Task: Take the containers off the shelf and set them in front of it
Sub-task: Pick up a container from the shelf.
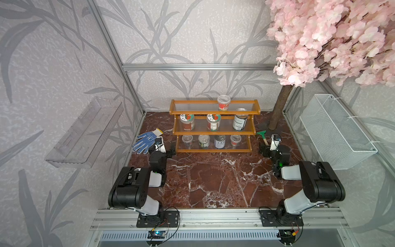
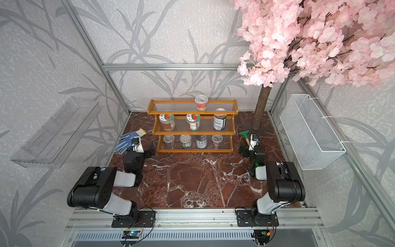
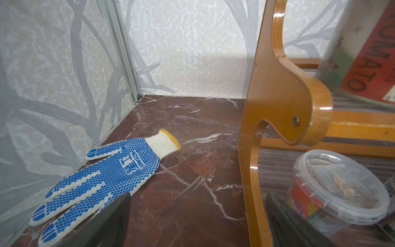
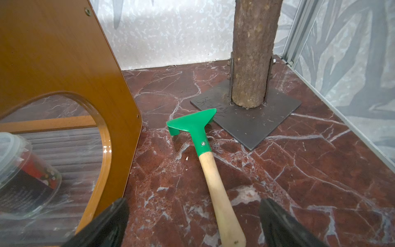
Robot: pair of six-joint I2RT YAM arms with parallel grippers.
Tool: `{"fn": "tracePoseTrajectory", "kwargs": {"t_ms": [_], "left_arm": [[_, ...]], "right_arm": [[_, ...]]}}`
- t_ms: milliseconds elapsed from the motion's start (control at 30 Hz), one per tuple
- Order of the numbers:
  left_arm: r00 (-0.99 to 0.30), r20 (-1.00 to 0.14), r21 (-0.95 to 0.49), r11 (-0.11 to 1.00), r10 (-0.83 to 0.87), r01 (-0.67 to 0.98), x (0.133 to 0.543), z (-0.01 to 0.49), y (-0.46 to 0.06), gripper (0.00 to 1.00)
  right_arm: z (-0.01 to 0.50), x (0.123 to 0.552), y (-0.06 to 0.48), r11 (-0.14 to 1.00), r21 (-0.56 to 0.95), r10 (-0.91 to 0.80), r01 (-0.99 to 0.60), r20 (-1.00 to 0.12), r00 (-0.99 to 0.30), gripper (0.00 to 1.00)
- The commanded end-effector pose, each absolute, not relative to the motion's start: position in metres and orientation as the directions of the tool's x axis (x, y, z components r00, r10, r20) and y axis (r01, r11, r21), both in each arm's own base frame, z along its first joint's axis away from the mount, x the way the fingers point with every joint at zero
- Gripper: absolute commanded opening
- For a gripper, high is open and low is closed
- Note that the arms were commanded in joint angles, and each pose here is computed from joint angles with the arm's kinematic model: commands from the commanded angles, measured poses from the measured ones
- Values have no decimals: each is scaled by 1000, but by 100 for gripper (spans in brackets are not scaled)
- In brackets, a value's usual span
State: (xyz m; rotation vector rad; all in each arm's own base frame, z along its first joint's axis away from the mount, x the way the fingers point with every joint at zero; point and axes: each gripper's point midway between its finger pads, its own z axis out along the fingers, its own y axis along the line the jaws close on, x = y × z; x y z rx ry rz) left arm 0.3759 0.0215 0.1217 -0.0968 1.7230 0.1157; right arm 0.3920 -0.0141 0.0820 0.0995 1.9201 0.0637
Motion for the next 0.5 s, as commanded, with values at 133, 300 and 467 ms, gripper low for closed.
{"fn": "tracePoseTrajectory", "kwargs": {"t_ms": [133, 300, 467], "left_arm": [[-132, -991, 28, 992, 12, -123, 377, 128, 20, 100], [-135, -991, 28, 992, 11, -122, 377, 127, 20, 100], [-130, -991, 28, 992, 12, -119, 377, 128, 19, 100]], "right_arm": [[92, 398, -15, 995, 95, 100, 34, -942, -321, 99], [92, 398, -15, 995, 100, 104, 30, -941, -323, 99], [92, 397, -15, 994, 101, 106, 32, -940, -324, 99]]}}
